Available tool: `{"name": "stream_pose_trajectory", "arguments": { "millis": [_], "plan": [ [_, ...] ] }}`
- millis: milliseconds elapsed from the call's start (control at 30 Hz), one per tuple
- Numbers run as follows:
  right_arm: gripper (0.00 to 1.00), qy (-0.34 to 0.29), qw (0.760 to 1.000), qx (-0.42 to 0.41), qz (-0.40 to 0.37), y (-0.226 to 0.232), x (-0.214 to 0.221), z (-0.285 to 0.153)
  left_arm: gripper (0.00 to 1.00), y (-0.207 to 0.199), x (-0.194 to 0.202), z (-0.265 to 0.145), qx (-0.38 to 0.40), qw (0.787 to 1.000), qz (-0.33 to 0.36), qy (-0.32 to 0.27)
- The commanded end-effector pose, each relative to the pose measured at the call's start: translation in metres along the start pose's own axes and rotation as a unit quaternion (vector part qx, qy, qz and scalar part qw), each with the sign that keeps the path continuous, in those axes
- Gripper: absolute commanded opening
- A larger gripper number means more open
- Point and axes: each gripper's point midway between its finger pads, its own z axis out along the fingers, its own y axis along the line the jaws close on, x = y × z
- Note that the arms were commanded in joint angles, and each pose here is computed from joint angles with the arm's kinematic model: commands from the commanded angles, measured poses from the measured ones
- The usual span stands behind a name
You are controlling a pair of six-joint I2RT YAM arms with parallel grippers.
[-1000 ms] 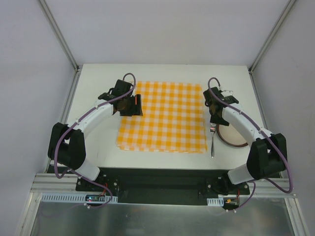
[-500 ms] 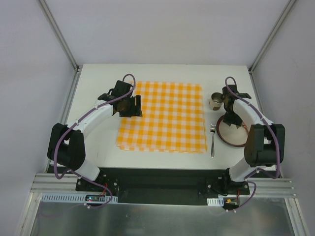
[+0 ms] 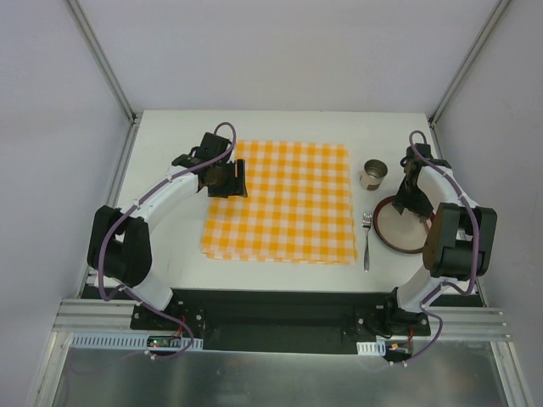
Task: Set the dinner table for one person
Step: Pick up the knife at the center of the board.
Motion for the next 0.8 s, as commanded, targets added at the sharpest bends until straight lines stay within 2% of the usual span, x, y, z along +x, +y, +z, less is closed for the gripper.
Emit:
{"name": "stream_pose_trajectory", "arguments": {
  "millis": [0, 767],
  "plan": [
    [0.63, -0.007, 1.0, -0.015, 0.023, -0.007, -0.02, -0.001, 0.61, -0.002, -0.009, -0.005, -0.001, 1.0, 0.0, 0.002],
    [0.66, 0.056, 0.995, -0.012, 0.086, -0.038, -0.023, 0.037, 0.62, -0.014, -0.029, -0.002, 0.006, 1.0, 0.004, 0.018]
  ]
}}
